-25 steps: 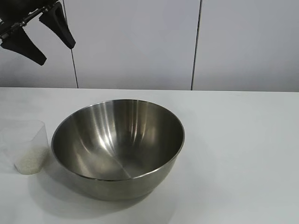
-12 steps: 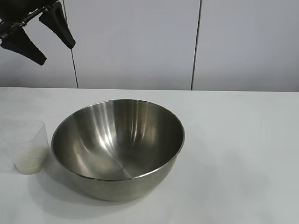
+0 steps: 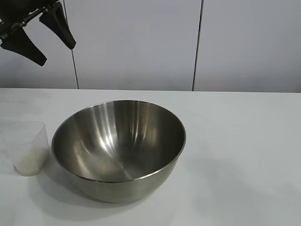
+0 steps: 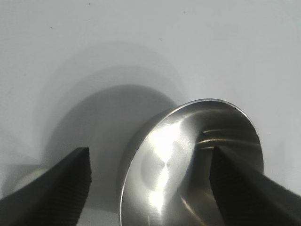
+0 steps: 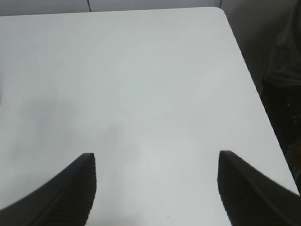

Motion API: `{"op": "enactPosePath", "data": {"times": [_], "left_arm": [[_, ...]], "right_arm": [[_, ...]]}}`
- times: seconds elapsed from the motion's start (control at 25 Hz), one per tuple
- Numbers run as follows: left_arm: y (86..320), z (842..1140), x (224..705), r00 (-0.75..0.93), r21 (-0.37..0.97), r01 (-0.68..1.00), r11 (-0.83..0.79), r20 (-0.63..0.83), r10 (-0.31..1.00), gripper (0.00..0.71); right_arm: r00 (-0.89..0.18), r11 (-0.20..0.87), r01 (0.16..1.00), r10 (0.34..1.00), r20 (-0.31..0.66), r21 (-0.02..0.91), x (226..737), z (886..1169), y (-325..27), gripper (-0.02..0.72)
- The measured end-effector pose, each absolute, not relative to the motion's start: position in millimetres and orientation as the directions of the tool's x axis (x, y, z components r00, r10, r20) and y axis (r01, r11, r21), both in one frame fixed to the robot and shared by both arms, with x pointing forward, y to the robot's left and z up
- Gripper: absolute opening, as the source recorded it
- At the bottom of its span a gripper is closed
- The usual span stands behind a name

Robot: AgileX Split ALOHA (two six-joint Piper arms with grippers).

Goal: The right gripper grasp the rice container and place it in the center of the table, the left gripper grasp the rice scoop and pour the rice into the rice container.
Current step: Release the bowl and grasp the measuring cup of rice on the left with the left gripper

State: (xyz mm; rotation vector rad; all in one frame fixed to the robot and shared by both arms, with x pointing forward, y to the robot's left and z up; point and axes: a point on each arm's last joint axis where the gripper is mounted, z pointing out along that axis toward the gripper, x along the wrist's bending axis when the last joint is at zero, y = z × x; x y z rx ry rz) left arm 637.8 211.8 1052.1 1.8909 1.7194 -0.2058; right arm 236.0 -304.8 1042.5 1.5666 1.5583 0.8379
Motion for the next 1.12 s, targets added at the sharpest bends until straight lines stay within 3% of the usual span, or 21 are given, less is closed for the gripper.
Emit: {"op": "enactPosePath", "data": {"times": [1.12], "left_arm": [[212.0, 1052.5, 639.1, 0.161, 0.317, 0.949, -0.004, -0.473, 0.866, 0.517]], "right_arm": [[0.037, 0.028, 0.498, 0.998, -0.054, 0.866, 235.9, 1042.3, -304.3, 0.495]]}}
